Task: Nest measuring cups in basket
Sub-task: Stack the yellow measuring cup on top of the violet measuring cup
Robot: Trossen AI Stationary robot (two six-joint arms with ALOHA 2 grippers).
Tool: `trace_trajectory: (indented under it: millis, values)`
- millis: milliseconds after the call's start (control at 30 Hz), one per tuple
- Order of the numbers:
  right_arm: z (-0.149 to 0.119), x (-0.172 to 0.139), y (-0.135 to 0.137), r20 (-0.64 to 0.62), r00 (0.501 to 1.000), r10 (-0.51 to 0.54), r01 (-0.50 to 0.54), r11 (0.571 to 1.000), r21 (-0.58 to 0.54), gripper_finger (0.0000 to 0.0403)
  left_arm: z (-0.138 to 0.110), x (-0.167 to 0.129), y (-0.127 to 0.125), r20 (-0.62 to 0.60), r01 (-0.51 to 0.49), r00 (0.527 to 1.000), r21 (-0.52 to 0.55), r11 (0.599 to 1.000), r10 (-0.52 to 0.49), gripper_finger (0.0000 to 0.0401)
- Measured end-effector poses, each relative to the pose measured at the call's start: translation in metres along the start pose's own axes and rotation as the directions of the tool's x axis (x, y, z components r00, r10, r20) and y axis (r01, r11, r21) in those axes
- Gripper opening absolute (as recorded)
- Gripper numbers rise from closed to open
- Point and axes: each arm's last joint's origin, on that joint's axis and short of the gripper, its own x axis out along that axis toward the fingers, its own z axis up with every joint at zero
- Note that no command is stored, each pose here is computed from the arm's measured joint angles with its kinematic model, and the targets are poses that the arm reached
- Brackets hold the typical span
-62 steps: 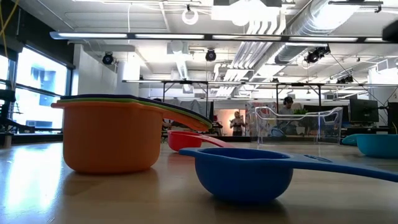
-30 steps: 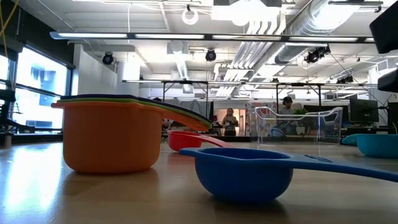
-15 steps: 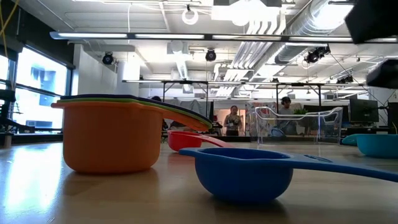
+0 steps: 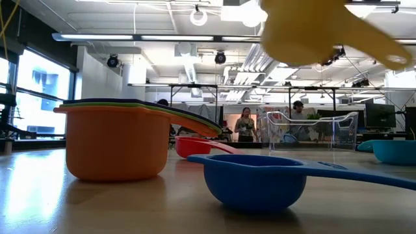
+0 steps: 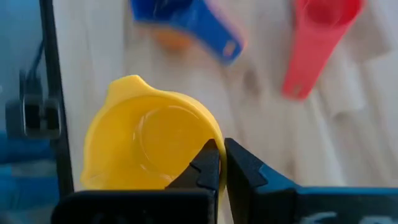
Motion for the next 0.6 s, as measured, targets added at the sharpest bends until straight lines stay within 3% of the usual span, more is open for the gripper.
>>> trace_trajectory:
  millis: [300, 600]
  values:
    - [0.06, -0.02, -0.018, 0.255, 0.967, 0.009, -0.018, 0.999, 0.036, 0.0001, 0.0, 0.0, 0.0, 0.0, 0.001, 1.0, -0.001, 1.0, -0.001, 0.0115]
    - [0.097, -0.039, -0.026, 0.465, 0.884, 0.044, -0.021, 0.998, -0.054, 0.0001, 0.0, 0.0, 0.0, 0.0, 0.001, 1.0, 0.025, 1.0, -0.001, 0.0115]
